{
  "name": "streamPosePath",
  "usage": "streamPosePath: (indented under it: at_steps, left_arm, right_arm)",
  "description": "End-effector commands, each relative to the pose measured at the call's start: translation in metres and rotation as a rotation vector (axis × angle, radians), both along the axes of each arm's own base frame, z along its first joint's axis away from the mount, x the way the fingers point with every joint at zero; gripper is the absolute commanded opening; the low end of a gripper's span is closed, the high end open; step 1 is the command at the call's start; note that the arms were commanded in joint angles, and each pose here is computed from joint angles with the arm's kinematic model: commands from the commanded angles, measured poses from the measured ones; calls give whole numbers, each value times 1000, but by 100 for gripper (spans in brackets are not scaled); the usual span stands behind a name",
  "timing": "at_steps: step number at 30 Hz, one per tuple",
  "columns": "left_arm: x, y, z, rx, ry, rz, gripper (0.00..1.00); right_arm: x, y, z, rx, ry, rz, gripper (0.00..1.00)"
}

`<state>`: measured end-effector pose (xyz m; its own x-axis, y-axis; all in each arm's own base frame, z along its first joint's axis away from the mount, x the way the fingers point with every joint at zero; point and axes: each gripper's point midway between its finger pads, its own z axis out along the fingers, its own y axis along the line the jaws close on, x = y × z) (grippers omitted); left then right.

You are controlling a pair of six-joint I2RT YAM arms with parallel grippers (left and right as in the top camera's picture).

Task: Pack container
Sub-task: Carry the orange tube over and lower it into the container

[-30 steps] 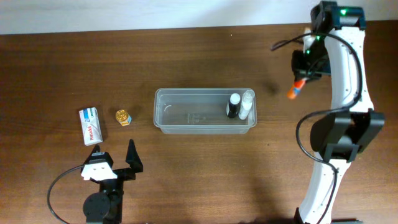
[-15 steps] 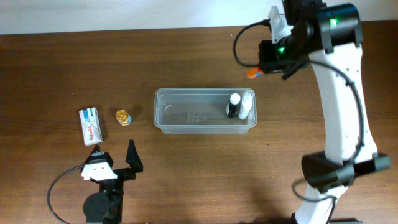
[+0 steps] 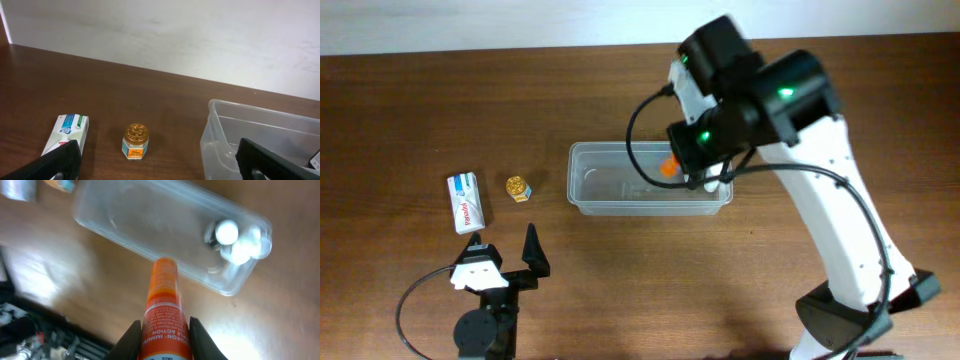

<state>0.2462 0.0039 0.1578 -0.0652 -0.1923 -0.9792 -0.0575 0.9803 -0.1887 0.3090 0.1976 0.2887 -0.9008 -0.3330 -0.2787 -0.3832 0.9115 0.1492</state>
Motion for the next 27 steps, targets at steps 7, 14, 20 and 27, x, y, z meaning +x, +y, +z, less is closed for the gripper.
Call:
streamPosePath:
  at_steps: [7, 14, 20, 27]
  left_arm:
    - [0, 0, 0, 19, -2, -3, 99]
    - [0, 0, 0, 19, -2, -3, 99]
    - [0, 0, 0, 19, -1, -3, 99]
    - [0, 0, 0, 19, -2, -3, 99]
  right_arm:
    - [5, -19, -56, -166, 74, -69, 21]
    - [19, -29, -66, -228, 24, -116, 22]
    - [31, -40, -70, -238, 4, -166, 21]
    - [38, -55, -74, -244, 22, -210, 22]
